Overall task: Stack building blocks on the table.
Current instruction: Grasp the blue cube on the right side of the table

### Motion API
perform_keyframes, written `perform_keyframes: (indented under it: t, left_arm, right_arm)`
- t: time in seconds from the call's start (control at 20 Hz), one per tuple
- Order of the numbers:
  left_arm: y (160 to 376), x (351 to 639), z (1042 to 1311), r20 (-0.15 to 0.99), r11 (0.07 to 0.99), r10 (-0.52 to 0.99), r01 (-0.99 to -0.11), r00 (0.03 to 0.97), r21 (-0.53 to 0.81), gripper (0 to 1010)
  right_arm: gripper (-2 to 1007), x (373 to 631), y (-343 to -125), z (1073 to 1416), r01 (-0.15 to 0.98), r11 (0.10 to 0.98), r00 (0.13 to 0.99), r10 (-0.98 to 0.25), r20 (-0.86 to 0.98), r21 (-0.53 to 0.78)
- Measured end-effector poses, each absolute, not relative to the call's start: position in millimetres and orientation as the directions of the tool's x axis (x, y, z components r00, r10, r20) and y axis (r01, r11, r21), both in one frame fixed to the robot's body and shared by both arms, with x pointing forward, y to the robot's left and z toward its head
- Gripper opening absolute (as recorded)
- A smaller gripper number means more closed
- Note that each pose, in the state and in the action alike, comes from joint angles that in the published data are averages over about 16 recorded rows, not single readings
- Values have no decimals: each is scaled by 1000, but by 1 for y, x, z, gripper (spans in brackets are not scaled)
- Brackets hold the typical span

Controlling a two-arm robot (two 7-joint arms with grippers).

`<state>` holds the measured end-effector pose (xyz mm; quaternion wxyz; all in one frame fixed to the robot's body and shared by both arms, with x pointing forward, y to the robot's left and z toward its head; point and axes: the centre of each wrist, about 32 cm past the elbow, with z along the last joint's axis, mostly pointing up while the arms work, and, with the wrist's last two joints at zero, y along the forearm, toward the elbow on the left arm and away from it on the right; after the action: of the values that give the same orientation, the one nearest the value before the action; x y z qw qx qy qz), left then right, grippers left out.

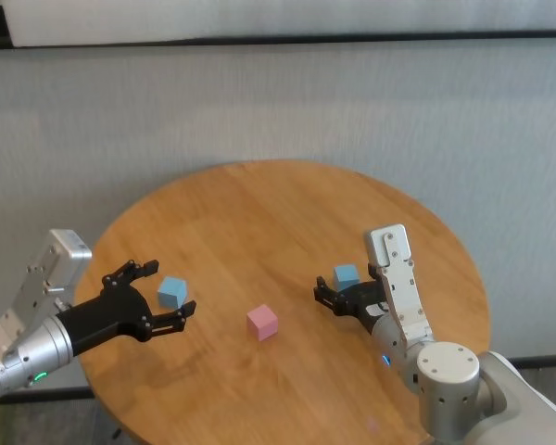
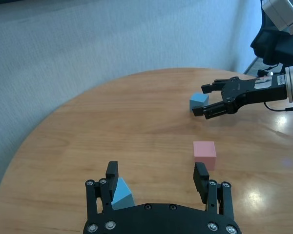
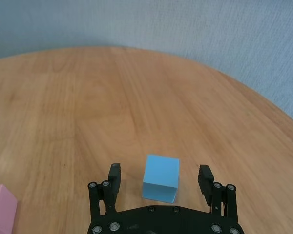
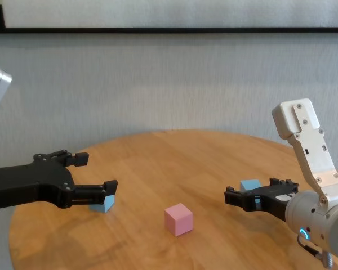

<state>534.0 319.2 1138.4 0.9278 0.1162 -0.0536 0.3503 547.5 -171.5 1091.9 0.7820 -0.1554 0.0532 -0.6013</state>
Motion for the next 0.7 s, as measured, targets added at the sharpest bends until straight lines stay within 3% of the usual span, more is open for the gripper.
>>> perform_keyframes:
  t: [0.7]
  left_arm:
    - [319, 534, 1138, 181, 728, 638, -663, 749, 178, 1000]
  right_arm:
    - [954, 549, -169, 1091, 924, 214, 261, -958, 116, -316]
